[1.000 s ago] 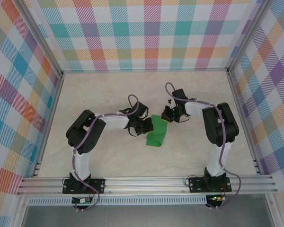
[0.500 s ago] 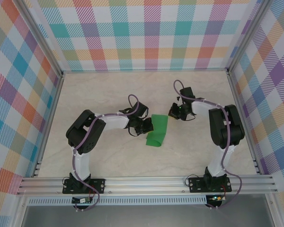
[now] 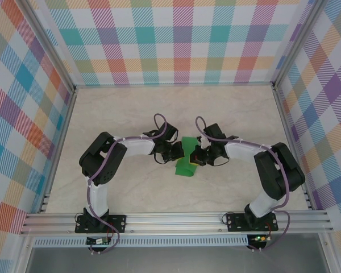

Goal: Fold a paper plane with a square sheet of paper (pick it up from the middle)
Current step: Fold the square sheet of paper in half at the center of the table.

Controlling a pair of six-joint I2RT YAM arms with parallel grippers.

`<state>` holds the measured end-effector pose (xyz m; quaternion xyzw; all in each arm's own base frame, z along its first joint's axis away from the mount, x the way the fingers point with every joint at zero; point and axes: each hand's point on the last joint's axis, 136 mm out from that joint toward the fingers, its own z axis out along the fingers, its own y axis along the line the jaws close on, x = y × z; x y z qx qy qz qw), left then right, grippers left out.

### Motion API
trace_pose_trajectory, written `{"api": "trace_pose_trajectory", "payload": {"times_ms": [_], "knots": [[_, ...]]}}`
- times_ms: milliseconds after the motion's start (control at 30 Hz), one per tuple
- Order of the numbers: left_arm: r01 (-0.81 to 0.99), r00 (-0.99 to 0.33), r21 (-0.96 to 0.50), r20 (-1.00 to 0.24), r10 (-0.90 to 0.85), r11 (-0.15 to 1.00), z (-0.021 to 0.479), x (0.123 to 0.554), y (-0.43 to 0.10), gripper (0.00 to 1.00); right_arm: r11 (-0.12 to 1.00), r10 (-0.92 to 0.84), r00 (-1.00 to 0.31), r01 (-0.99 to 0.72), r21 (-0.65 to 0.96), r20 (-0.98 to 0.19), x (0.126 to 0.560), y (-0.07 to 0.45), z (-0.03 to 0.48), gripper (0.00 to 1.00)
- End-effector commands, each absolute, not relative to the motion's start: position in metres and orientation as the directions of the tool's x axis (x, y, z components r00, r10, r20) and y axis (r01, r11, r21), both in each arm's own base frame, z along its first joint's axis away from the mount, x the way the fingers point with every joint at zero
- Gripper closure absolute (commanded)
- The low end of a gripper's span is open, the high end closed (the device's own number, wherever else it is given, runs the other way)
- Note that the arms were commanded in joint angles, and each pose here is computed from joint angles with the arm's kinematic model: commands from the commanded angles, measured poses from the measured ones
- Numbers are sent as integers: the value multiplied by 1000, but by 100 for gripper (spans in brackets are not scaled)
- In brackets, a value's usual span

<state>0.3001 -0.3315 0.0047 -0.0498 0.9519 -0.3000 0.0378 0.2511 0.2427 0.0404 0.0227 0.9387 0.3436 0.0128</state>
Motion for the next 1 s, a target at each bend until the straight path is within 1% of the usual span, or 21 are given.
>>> {"api": "trace_pose_trajectory", "payload": {"times_ms": [0,600,967], "knots": [[-206,-957,-96,228,-180,974,-100,208,-229,100,732,43,-999,42,680,15,242,254,44,100],[-200,-959,-93,223,-176,975,-97,209,-229,100,791,58,-997,72,608,43,230,238,19,100],[-200,-958,-81,227,-178,976,-100,207,-226,100,826,48,-996,85,557,81,209,222,5,100]]}}
